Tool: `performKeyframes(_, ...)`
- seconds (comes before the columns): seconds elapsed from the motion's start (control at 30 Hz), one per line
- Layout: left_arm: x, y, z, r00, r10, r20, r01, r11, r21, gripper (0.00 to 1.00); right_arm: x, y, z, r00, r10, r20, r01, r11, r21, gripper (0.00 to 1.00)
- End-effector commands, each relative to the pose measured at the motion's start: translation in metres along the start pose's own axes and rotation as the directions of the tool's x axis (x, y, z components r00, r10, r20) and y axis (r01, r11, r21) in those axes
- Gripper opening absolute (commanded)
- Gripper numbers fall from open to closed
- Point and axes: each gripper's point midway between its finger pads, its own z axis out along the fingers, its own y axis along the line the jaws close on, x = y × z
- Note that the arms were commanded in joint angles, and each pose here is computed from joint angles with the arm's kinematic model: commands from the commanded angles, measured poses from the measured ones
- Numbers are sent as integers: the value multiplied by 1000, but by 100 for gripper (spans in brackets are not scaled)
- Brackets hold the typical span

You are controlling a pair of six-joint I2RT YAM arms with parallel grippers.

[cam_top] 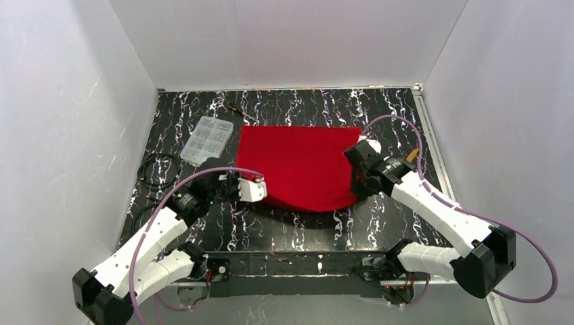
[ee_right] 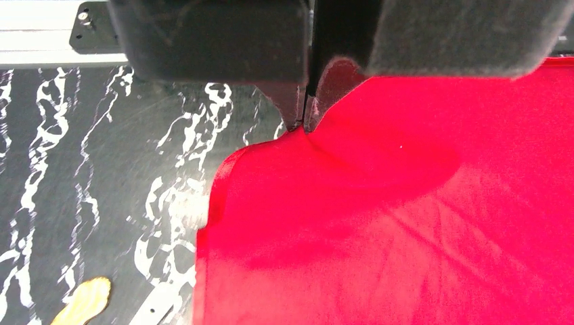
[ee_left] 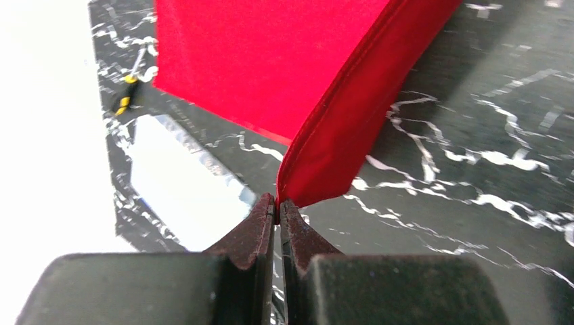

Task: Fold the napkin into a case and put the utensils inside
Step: Fold and flatten the napkin at the center of the board.

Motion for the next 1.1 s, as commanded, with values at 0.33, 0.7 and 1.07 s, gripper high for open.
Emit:
performKeyframes(0.33, 2, 124, 6, 982, -187, 10, 181, 936, -302, 0, -107, -16, 4, 969, 117, 216, -117, 993, -14, 1)
performKeyframes(0.7, 0, 157, 21, 948, -314, 52, 313, 888, -336, 0, -163, -8, 9, 936, 165, 311, -156, 986, -54, 1)
performKeyframes(1.07, 5, 160, 39, 915, -395, 82, 397, 844, -361, 0, -192, -10, 33, 927, 167, 336, -168, 985, -25, 1)
